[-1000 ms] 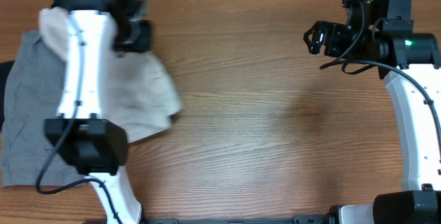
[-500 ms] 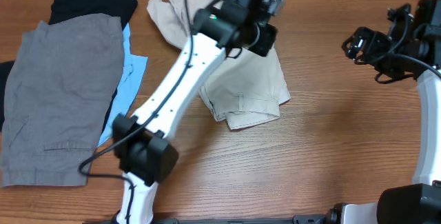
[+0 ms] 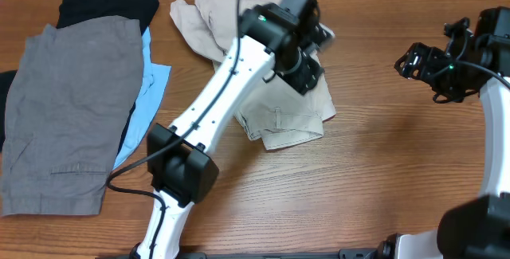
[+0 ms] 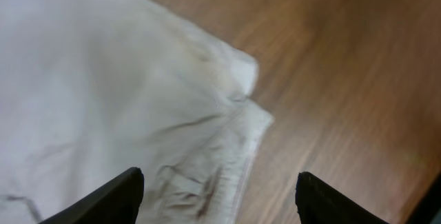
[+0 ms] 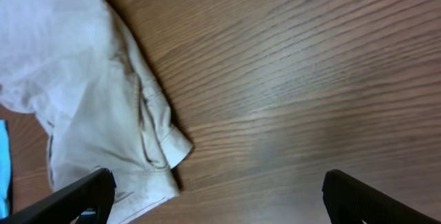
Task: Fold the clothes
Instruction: 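Grasp the beige shorts with the left gripper and drag them right, then grasp the beige shorts' other side with the right gripper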
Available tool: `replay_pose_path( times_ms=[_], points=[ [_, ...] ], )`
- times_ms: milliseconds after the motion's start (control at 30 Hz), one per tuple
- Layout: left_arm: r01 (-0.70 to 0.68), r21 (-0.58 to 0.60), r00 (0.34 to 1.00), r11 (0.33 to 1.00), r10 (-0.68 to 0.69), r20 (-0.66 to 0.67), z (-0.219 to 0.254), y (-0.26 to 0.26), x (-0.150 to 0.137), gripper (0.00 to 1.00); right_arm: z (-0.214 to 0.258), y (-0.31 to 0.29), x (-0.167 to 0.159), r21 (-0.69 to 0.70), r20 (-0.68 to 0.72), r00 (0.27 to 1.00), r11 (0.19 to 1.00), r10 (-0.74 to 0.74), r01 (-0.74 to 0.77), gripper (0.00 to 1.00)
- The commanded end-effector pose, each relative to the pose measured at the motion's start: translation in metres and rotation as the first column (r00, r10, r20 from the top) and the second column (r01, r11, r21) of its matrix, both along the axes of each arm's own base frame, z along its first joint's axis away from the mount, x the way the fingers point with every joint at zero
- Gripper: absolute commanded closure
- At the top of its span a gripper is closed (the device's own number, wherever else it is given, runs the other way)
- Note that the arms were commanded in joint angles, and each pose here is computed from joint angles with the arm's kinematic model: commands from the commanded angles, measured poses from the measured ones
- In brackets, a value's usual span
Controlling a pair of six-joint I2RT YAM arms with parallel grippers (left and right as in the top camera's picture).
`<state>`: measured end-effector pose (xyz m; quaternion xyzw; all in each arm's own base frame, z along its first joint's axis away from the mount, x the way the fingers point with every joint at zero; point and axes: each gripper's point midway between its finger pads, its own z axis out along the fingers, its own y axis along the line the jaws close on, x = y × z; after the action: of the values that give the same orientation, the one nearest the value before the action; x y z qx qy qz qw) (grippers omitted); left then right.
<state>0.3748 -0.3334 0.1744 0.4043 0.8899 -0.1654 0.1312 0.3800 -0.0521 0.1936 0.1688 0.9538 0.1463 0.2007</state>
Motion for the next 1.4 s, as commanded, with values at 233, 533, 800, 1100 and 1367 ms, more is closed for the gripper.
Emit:
replay_pose_path(
  times_ms=[233, 533, 800, 1100, 1367],
  points=[
    [0.186, 0.186, 0.983, 0.965, -0.183, -0.029, -0.066, -0.050, -0.055, 0.25, -0.025, -0.039, 0.016, 0.027, -0.010, 0.993, 0.992, -0.120, 0.121, 0.00],
    [-0.003, 0.423, 0.997, 0.906, 0.034, -0.067, -0.139, -0.021, -0.048, 0.27, -0.024, -0.061, 0.010, 0.051, -0.008, 0.984, 0.983, -0.176, 0.176, 0.00],
    [-0.011, 0.423, 0.997, 0.906, 0.041, -0.061, -0.146, -0.023, -0.046, 0.25, -0.024, -0.061, 0.010, 0.050, -0.006, 0.984, 0.983, -0.177, 0.177, 0.00],
    [0.058, 0.369, 0.997, 0.927, -0.037, -0.063, -0.145, -0.037, -0.045, 0.26, -0.024, -0.061, 0.010, 0.050, -0.005, 0.984, 0.983, -0.177, 0.177, 0.00],
    [0.213, 0.375, 0.976, 0.902, -0.217, -0.032, -0.155, -0.044, -0.045, 0.26, -0.024, -0.061, 0.010, 0.050, -0.004, 0.984, 0.983, -0.177, 0.177, 0.00]
  ],
)
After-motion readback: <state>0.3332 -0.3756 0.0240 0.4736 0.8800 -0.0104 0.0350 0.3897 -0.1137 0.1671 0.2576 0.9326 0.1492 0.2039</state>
